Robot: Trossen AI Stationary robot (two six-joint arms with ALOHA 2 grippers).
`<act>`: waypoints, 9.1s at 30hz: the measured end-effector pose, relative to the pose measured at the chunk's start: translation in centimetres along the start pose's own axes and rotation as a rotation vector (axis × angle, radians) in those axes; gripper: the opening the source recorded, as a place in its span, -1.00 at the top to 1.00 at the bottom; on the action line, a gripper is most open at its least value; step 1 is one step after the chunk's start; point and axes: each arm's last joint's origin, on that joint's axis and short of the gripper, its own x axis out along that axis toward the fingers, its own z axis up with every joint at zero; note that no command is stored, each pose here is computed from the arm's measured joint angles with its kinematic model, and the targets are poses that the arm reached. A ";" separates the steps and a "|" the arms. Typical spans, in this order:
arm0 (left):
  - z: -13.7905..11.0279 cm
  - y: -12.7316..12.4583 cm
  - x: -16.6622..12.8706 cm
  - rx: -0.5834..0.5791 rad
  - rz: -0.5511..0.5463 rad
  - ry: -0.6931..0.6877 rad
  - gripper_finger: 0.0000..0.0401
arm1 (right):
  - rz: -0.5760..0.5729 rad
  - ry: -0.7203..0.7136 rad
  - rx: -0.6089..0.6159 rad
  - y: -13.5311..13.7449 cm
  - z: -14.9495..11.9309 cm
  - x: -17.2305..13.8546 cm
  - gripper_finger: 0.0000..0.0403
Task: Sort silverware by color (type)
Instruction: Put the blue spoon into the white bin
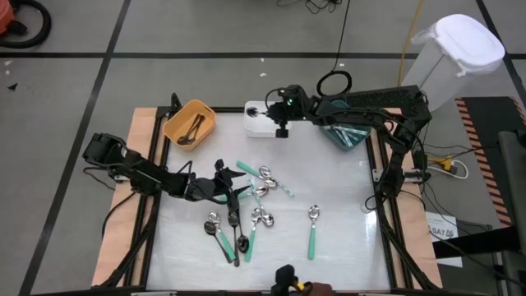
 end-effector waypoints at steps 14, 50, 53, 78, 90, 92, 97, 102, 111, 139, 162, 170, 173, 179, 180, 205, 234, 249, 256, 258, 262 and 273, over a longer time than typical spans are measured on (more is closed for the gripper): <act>0.0 0.0 0.0 0.004 0.000 -0.001 -0.16 | 0.012 -0.094 0.017 0.0 -0.7 2.3 0.79; -0.4 -1.2 -0.7 -0.039 -0.051 0.020 -0.16 | 0.012 0.066 0.109 0.5 -3.7 4.4 0.58; -0.4 -1.2 -0.7 -0.042 -0.050 0.019 -0.16 | 0.012 0.071 0.109 0.5 -3.8 4.4 0.50; -0.8 -1.2 -0.7 -0.050 -0.043 0.058 -0.16 | 0.027 0.188 0.083 8.0 4.8 -3.5 0.37; -1.0 -1.1 -0.8 -0.052 -0.039 0.077 -0.16 | 0.238 0.330 0.159 17.6 7.2 -9.1 0.37; -1.0 -1.1 -0.8 -0.053 -0.039 0.077 -0.16 | 0.217 0.319 0.133 19.3 7.1 -9.4 0.37; -0.9 -1.1 -0.7 -0.056 -0.040 0.074 -0.16 | 0.041 0.250 0.029 21.2 6.1 -8.9 0.37; -0.9 -1.1 -0.7 -0.058 -0.039 0.072 -0.16 | -0.099 0.182 -0.036 17.8 6.2 -7.3 0.37; -0.8 -0.3 -0.3 -0.064 -0.004 0.074 -0.16 | -0.037 0.064 0.110 5.0 4.0 -3.1 0.37; -1.5 -0.1 -0.3 -0.038 0.012 0.135 -0.16 | 0.266 0.368 0.134 -2.5 -1.5 9.0 0.17; -1.6 -0.1 -0.3 0.026 0.010 0.148 -0.16 | 0.259 0.399 0.163 -2.6 -2.4 9.5 0.68; -1.6 0.4 -0.1 0.022 0.029 0.149 -0.16 | 0.223 0.414 0.137 -2.6 -2.2 9.5 0.84; -1.6 0.5 0.0 0.020 0.034 0.150 -0.16 | 0.189 0.450 0.116 -2.5 -1.9 9.1 0.83; -1.6 0.5 0.0 0.036 0.034 0.150 -0.16 | 0.189 0.451 0.110 -2.6 -1.0 8.1 0.82; -1.6 0.5 0.0 0.036 0.034 0.150 -0.16 | 0.190 0.452 0.110 -2.6 -0.9 8.0 0.82; -1.6 0.5 0.0 0.040 0.033 0.150 -0.16 | 0.181 0.569 0.042 -3.3 2.3 5.3 0.81; -0.5 0.2 0.4 0.074 0.026 0.121 -0.16 | 0.263 0.743 0.014 -2.3 1.8 3.9 0.81; -0.5 0.2 0.4 0.077 0.026 0.121 -0.16 | 0.421 0.683 -0.516 -1.7 2.3 4.0 0.81; -0.5 0.2 0.4 0.084 0.026 0.127 -0.16 | 0.420 0.615 -0.570 -1.6 2.7 4.6 0.79; -0.6 0.2 0.4 0.085 0.026 0.129 -0.16 | 0.444 0.603 -0.564 -1.4 2.4 5.0 0.75; -0.6 0.2 0.4 0.085 0.026 0.129 -0.16 | 0.459 0.617 -0.557 -1.1 1.8 5.8 0.63; -0.6 0.2 0.4 0.085 0.026 0.130 -0.16 | 0.345 0.681 -0.505 -0.6 2.9 5.3 0.35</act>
